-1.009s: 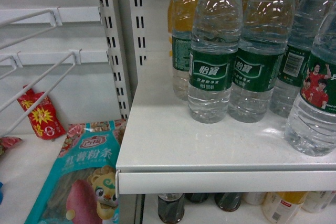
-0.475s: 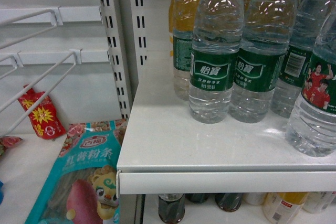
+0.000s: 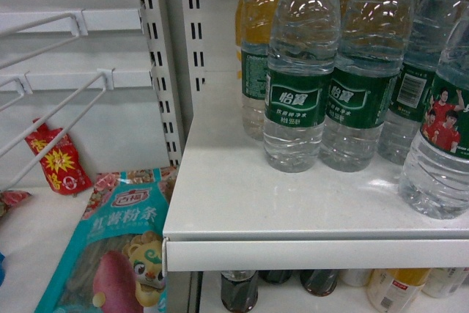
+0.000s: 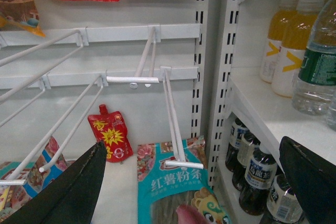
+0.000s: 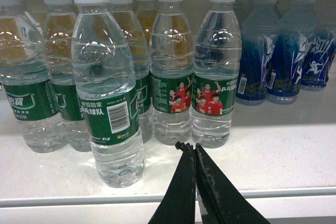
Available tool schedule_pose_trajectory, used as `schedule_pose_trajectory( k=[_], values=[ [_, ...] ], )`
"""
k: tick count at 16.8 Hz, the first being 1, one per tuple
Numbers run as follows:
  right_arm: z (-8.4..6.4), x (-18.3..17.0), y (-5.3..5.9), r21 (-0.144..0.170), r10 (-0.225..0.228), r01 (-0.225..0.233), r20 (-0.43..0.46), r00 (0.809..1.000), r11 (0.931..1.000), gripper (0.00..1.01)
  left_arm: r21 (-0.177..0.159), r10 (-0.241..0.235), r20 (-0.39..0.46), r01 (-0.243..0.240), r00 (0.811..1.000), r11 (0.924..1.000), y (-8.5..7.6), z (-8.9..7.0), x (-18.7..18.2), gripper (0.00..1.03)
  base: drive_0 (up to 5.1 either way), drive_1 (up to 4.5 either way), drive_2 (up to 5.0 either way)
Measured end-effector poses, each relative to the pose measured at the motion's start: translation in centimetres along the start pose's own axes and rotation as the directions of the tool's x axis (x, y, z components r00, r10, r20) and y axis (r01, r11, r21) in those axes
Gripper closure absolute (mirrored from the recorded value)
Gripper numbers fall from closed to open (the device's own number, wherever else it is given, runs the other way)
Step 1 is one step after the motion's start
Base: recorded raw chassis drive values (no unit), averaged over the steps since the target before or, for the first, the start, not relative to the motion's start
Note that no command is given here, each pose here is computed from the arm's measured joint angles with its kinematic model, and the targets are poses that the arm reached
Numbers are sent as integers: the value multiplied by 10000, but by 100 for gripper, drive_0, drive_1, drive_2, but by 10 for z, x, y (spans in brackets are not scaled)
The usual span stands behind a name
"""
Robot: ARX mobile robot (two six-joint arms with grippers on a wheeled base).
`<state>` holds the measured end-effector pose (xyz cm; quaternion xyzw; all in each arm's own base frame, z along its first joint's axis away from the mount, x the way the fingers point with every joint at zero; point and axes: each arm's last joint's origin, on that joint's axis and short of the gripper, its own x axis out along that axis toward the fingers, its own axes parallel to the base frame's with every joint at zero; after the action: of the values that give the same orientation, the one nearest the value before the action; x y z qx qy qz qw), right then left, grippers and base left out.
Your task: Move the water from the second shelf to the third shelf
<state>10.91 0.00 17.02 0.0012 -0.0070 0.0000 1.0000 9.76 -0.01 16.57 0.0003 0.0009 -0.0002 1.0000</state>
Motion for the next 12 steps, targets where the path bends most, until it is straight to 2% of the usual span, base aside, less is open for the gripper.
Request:
schedule_pose_trajectory(
  k=[3, 4, 5, 8, 9, 12],
  values=[
    [-5, -11, 0, 0, -1, 1, -324, 9995, 10000, 99, 0, 15, -4, -15, 10000, 10000, 0, 0, 0, 5, 0, 0, 0],
    [0, -12, 0, 0, -4, 4, 103, 9999, 10000, 99, 0, -4, -8, 4, 10000, 10000, 0, 0, 0, 5, 0, 0, 0],
    [-4, -12, 0, 0, 0, 0, -195, 9998, 10000, 99, -4, 4, -4, -4, 10000, 10000, 0, 0, 0, 5, 0, 0, 0],
    [-3, -12, 0, 0, 0, 0, -107, 9999, 10000, 99, 0, -4, 0, 4, 10000, 10000, 0, 0, 0, 5, 0, 0, 0],
    [-3, -12, 0, -4, 0, 0, -107, 9999, 10000, 91, 0, 0, 0, 0, 10000, 10000, 0, 0, 0, 5, 0, 0, 0],
    [-3, -12, 0, -4, 0, 0, -107, 9999, 10000, 54, 0, -4, 0, 4, 10000, 10000, 0, 0, 0, 5, 0, 0, 0]
  ],
)
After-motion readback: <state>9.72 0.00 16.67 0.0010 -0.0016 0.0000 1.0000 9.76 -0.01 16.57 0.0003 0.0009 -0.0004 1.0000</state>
